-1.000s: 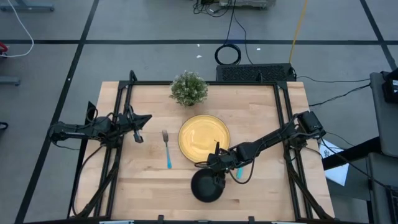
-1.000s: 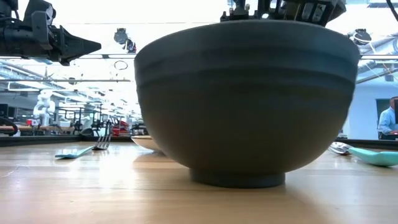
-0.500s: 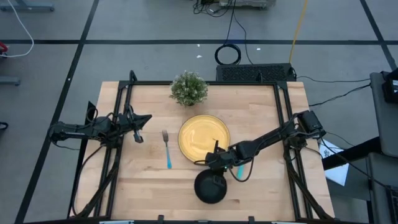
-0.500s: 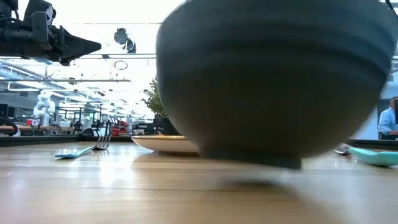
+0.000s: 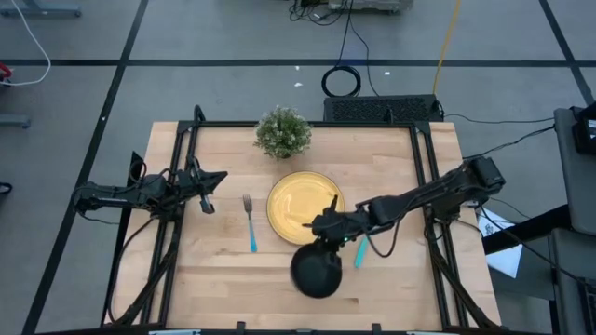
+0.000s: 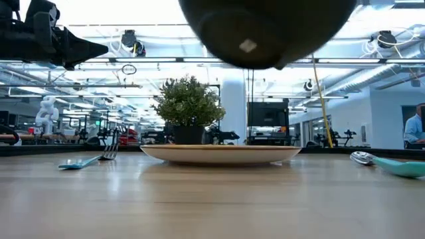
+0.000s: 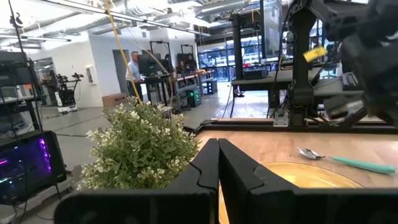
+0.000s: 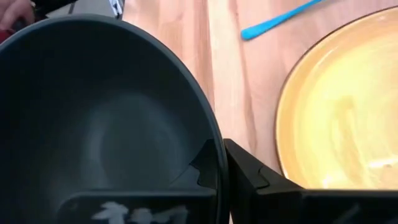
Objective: Set table place
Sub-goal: Put the black bowl on the yellow plate
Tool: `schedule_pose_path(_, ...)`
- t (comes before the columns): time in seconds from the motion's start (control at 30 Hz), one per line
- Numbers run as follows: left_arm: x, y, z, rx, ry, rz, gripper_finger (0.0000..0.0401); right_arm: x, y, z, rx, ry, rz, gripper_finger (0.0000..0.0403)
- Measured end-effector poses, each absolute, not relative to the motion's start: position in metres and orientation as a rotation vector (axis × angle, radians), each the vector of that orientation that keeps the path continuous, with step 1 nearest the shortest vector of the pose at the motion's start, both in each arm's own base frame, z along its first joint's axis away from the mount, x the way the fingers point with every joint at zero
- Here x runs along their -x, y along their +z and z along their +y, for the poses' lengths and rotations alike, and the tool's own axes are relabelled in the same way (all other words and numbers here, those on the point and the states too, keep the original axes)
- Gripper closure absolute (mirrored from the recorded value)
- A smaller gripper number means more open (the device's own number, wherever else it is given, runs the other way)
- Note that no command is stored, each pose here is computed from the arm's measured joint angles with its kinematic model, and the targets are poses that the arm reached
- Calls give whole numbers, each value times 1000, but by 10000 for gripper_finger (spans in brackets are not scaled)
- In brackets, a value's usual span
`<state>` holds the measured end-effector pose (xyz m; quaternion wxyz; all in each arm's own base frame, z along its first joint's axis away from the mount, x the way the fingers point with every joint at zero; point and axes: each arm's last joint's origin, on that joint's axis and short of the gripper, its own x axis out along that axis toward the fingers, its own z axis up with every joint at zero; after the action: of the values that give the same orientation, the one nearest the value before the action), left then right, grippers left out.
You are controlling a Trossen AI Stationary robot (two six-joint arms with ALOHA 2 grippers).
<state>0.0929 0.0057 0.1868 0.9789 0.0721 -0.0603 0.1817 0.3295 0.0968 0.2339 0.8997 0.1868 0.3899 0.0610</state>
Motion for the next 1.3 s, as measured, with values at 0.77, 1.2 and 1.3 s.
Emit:
schedule_pose_path(0.77,-93,187,6,-146,367,-121,393,-293,271,47,-319,0,853,402)
schedule_pose_path(1.2,-93,187,6,-146,367,-121,393,-290,277,45,-320,1,835,399)
schedule_pose_path(1.3,-93,187,6,-146,367,-121,393,-290,277,45,-320,1,835,398)
